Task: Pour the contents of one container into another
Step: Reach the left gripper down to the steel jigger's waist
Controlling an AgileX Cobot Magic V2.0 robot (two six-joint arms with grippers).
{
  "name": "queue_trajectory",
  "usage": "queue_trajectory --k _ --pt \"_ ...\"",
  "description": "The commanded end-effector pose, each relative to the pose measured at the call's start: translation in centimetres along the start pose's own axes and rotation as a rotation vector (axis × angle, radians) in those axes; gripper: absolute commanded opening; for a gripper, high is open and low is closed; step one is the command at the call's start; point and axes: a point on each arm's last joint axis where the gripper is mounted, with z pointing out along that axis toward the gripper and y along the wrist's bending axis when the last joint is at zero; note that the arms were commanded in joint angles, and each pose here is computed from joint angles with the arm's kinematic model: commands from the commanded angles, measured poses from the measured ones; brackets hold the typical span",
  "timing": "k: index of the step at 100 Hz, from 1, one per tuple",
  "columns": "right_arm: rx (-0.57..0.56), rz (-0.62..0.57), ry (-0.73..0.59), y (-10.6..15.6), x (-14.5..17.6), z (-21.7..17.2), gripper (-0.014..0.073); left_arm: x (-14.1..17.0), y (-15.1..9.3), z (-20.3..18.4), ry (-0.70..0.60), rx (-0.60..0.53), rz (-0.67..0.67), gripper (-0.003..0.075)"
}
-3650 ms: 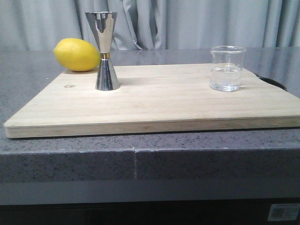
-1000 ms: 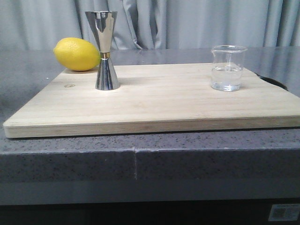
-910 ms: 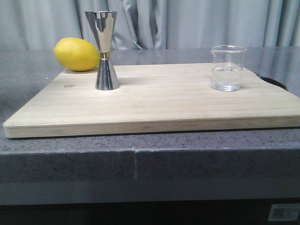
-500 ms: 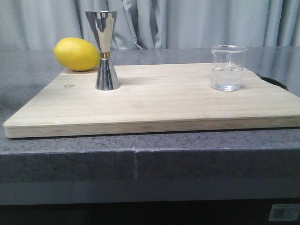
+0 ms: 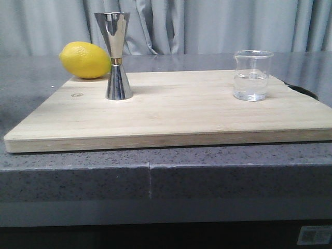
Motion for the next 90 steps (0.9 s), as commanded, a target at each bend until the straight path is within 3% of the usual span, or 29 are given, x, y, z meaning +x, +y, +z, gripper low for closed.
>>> queue_trajectory --k 1,35,90 --pt "0.032 -0.017 -0.116 -0.5 -1.6 -1.0 -0.0055 -0.9 -0.5 0.2 -0.107 0.040 0.008 0.0567" --pt "0.032 -0.017 -0.112 -0.5 -1.6 -1.0 -0.0055 2.1 0.6 4.7 -0.098 0.139 -0.014 0.0567" --pt "0.032 -0.017 -0.116 -0.5 -1.6 -1.0 -0.0055 4.4 1.9 8.0 -0.108 0.165 -0.045 0.0567"
